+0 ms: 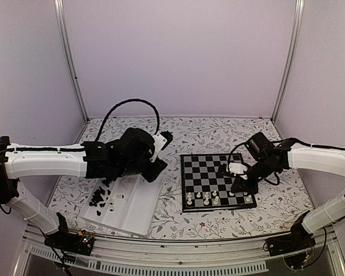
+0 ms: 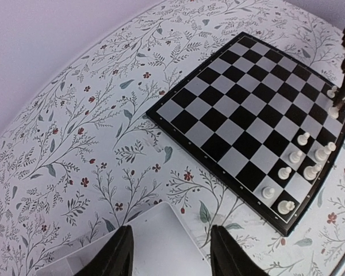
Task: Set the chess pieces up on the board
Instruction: Place the chess piece on the chessboard.
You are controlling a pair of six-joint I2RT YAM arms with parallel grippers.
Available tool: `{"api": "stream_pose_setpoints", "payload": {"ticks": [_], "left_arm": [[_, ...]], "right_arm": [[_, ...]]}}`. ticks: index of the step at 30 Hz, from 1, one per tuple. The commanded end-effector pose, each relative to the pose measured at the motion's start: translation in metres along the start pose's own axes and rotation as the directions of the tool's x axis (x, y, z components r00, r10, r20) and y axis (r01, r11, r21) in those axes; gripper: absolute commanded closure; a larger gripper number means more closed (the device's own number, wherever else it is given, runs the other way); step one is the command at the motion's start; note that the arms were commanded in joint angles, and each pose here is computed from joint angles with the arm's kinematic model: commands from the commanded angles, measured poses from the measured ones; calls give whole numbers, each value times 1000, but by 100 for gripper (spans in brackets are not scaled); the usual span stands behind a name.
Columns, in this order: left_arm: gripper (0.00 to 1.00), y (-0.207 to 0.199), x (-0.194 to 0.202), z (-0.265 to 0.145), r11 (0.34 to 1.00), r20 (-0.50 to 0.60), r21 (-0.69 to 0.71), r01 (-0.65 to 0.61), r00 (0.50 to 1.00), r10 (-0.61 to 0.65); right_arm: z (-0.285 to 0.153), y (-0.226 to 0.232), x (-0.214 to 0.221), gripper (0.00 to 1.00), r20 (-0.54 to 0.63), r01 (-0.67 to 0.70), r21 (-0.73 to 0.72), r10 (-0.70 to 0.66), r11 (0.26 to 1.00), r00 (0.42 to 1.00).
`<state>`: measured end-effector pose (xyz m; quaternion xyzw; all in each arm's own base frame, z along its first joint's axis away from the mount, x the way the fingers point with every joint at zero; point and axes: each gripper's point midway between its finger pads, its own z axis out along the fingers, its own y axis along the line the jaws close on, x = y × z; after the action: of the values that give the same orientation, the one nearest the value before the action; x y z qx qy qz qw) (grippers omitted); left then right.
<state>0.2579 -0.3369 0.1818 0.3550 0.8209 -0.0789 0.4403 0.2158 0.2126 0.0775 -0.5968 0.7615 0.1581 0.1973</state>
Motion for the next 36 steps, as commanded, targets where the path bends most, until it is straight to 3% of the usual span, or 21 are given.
{"api": "stream_pose_setpoints", "payload": {"ticks": [1, 19, 28, 32, 36], "left_arm": [[52, 2, -7, -3, 1000, 7, -22, 2, 1000, -2], [52, 6, 4, 1, 999, -26, -40, 4, 1000, -5], [52, 17, 16, -4, 994, -82, -89, 59, 994, -67], [52, 44, 50, -19, 960, -212, -226, 165, 954, -213], [55, 61, 108, -38, 907, -364, -335, 255, 853, -374]], "right_arm": [[8, 5, 13, 95, -27, 50, -5, -50, 999, 998], [22, 21, 24, 91, -55, 89, -57, -92, 994, 994], [7, 19, 5, 70, -12, 88, -54, -89, 995, 996], [-16, 18, -25, 66, 65, 89, -60, -85, 994, 994], [-28, 14, -48, 65, 130, 87, -60, -79, 994, 988]]}}
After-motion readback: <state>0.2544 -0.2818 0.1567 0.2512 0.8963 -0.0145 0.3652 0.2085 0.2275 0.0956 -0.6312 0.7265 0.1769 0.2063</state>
